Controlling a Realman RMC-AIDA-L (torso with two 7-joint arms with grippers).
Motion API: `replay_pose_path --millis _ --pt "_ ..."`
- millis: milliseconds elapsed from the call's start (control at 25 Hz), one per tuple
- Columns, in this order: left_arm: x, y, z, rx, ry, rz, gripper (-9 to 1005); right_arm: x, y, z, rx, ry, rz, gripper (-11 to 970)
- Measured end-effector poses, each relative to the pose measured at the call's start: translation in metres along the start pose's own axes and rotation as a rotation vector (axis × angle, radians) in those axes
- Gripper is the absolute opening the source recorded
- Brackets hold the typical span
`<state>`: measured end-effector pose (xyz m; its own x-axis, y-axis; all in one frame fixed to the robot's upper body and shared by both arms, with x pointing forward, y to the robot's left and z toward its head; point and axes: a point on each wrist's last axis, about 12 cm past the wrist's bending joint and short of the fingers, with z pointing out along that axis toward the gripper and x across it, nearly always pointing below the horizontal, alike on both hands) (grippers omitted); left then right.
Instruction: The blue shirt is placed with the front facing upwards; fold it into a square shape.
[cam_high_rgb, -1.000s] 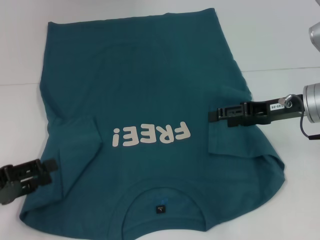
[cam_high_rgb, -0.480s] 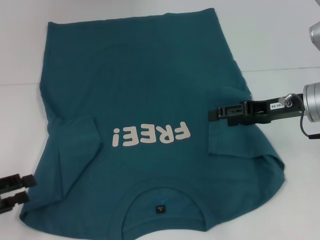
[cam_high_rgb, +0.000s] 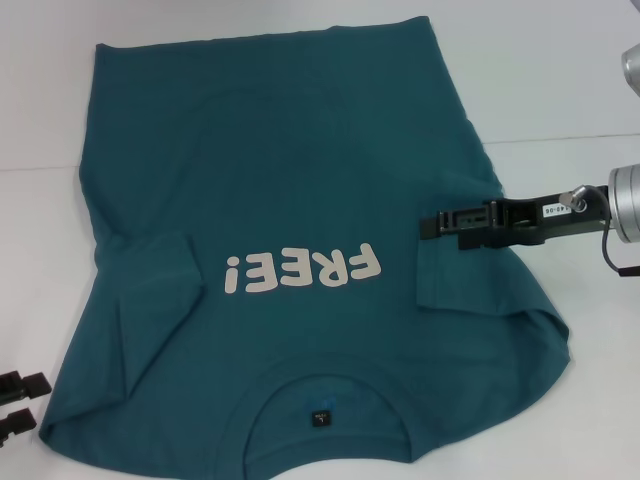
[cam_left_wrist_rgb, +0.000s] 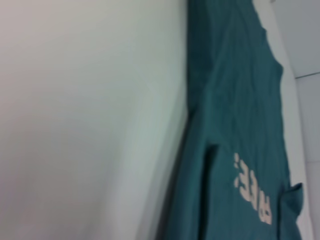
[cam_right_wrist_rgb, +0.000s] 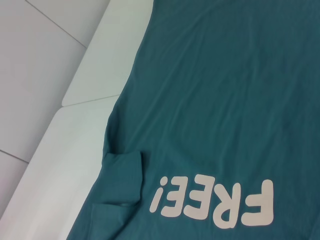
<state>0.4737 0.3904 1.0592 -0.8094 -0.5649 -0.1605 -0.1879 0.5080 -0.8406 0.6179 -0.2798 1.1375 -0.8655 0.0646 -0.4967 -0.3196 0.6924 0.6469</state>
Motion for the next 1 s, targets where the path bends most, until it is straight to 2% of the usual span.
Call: replay_pose_path --millis 360,1000 --pt "-0.0007 0.0048 0.0023 -0.041 -0.010 -0.034 612 0.0007 -0.0005 -0.0001 0.000 0.001 0.003 915" --pt "-0.0032 0.0057 0.0098 -0.080 -0.013 -0.007 612 0.0012 -0.0021 -0.0017 0.000 -0.008 0.008 914"
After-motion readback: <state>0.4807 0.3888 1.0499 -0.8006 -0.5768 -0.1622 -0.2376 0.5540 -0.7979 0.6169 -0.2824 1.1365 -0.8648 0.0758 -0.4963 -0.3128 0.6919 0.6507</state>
